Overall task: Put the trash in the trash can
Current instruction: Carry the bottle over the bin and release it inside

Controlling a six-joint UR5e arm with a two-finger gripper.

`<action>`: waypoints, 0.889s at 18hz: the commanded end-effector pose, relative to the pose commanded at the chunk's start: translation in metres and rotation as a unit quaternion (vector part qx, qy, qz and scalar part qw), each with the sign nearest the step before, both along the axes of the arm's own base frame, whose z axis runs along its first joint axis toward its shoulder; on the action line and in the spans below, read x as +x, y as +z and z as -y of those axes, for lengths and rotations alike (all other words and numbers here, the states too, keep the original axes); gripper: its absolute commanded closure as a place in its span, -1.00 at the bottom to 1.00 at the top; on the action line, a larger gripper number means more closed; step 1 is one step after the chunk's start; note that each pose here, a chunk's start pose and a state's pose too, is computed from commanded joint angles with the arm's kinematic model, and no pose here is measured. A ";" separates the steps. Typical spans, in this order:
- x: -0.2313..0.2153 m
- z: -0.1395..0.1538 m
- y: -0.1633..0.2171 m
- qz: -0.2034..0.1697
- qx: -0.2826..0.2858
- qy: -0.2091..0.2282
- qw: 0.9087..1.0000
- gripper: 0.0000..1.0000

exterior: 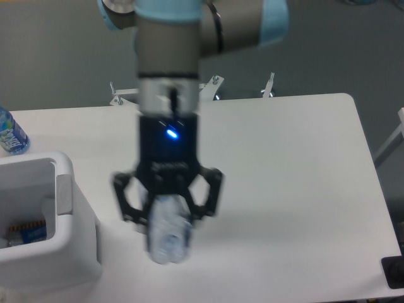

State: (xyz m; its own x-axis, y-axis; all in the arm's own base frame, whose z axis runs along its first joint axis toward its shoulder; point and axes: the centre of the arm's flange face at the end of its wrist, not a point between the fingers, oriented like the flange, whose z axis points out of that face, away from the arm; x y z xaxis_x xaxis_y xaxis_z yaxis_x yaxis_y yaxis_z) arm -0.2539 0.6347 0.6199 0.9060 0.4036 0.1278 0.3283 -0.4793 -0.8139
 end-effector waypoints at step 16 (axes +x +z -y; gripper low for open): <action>0.130 -0.084 -0.057 0.015 -0.031 -0.114 0.993 -0.04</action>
